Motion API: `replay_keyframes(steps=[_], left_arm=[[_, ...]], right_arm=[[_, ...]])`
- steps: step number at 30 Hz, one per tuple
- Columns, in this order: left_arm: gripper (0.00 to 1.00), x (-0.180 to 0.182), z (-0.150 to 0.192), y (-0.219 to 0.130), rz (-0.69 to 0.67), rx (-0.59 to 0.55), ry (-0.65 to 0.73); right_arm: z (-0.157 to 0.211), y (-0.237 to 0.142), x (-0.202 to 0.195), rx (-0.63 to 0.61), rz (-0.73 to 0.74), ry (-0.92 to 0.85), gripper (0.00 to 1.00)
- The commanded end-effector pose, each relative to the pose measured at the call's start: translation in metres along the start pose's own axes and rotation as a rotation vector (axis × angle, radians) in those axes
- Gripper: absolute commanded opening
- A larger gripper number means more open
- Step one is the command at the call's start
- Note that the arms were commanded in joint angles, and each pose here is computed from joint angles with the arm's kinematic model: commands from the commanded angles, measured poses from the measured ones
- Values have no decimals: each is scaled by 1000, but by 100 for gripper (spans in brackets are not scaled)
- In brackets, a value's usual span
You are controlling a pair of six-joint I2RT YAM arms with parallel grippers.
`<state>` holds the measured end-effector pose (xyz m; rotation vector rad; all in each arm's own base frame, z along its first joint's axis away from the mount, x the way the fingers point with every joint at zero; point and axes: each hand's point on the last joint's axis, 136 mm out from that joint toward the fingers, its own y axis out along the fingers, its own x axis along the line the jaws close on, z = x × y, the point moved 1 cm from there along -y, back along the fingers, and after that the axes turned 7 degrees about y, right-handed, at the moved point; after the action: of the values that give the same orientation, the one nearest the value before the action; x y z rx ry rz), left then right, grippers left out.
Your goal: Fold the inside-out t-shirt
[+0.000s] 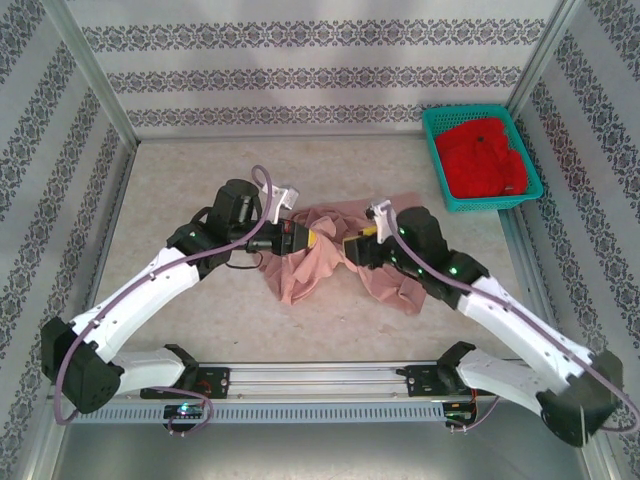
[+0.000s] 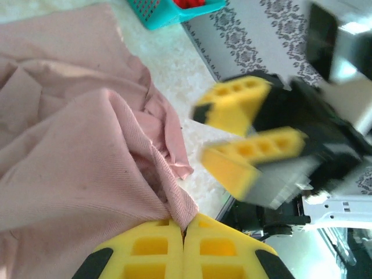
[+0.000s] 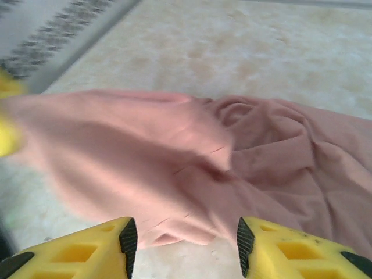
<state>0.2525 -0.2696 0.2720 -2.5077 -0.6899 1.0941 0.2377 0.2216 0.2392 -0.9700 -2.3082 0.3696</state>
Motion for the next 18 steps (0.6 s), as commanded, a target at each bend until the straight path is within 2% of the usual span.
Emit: replay_keyframes(steps=[1,4,6,8,9,13,16,17,18], left_arm=[[0,-15,-5,-1,13,1,-61],[0,-22,-6,0,42,-4,-68],[0,-23,-6,2,53,-5,-77],[0,-23,-5,2,59,-8,-81],[0,-23,-5,1,51,-12,-80],[0,-19,-8,-2,21,-30,-58],[0,0,-15,-4,-74,-66,-54],[2,8,-18,-6,-120,-81,-47],[10,17,-20,-7,-170,-93,-37]], right_arm=[[21,6,30,19,-172,-64,56],[18,23,47,2,-219,-76,64],[13,36,56,-20,-259,-57,65],[8,48,59,-24,-261,-41,61],[7,52,57,-21,-251,-37,53],[15,51,56,-12,-279,-34,1],[24,43,55,9,-349,-2,0],[24,40,57,7,-389,17,0],[23,37,58,4,-422,38,0]])
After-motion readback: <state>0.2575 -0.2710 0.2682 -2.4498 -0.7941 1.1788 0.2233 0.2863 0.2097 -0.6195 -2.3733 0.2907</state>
